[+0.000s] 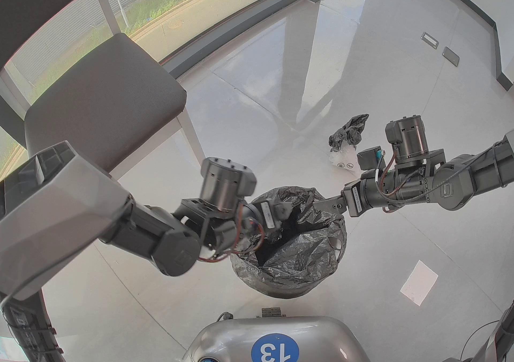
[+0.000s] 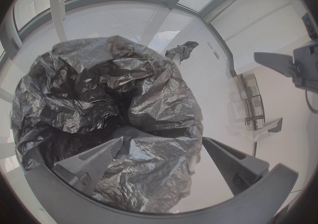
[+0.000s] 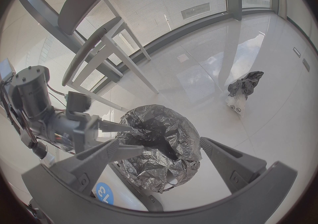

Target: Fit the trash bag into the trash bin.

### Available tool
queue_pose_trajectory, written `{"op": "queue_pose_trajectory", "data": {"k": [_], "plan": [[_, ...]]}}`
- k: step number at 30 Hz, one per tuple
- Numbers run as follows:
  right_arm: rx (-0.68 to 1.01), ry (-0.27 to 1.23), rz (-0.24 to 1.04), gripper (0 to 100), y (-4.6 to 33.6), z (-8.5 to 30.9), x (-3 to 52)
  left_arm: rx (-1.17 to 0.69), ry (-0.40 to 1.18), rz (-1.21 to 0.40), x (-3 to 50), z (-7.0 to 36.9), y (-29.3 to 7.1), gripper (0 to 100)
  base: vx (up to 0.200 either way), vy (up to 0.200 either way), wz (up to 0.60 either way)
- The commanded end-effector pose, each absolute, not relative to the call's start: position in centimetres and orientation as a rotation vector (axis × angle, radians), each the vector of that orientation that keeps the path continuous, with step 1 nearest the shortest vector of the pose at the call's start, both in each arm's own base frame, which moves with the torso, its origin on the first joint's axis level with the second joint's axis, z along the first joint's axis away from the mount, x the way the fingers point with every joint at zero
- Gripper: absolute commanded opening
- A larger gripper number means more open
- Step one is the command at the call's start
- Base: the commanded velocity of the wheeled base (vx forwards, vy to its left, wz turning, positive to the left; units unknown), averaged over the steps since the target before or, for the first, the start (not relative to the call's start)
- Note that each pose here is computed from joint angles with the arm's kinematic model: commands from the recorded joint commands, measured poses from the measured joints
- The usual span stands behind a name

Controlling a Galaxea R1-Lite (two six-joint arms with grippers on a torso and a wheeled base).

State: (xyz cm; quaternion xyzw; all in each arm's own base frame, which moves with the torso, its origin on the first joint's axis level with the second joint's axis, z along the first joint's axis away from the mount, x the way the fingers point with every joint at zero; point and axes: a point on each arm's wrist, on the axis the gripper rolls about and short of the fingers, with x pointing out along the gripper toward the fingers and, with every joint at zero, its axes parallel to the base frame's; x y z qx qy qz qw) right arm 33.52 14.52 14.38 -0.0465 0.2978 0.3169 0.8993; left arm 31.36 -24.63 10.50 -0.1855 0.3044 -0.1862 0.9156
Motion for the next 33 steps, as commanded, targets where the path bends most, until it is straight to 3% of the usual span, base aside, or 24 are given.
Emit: {"op": "queue_pose_trajectory", "data": {"k": [1, 11, 20, 27, 33], "plan": [[-0.098, 0.618, 0.657, 100, 14.6, 14.3, 33.5, -0.356, 0.667, -0.461, 30.0, 8.8, -28.4, 100, 0.0, 0.0, 0.0], [-0.096, 0.607, 0.657, 100, 14.4, 14.9, 33.0, -0.333, 0.697, -0.452, 32.3, 5.6, -30.8, 100, 0.0, 0.0, 0.0], [-0.094, 0.609, 0.653, 100, 14.2, 14.8, 32.9, -0.202, 0.705, -0.347, 34.7, 1.7, -28.7, 100, 0.0, 0.0, 0.0], [-0.094, 0.608, 0.648, 100, 14.1, 14.9, 32.9, -0.196, 0.664, -0.304, 36.2, 1.7, -27.5, 100, 0.0, 0.0, 0.0], [-0.092, 0.608, 0.642, 100, 13.9, 14.9, 33.0, -0.275, 0.633, -0.36, 35.2, 3.6, -29.7, 100, 0.0, 0.0, 0.0]]}}
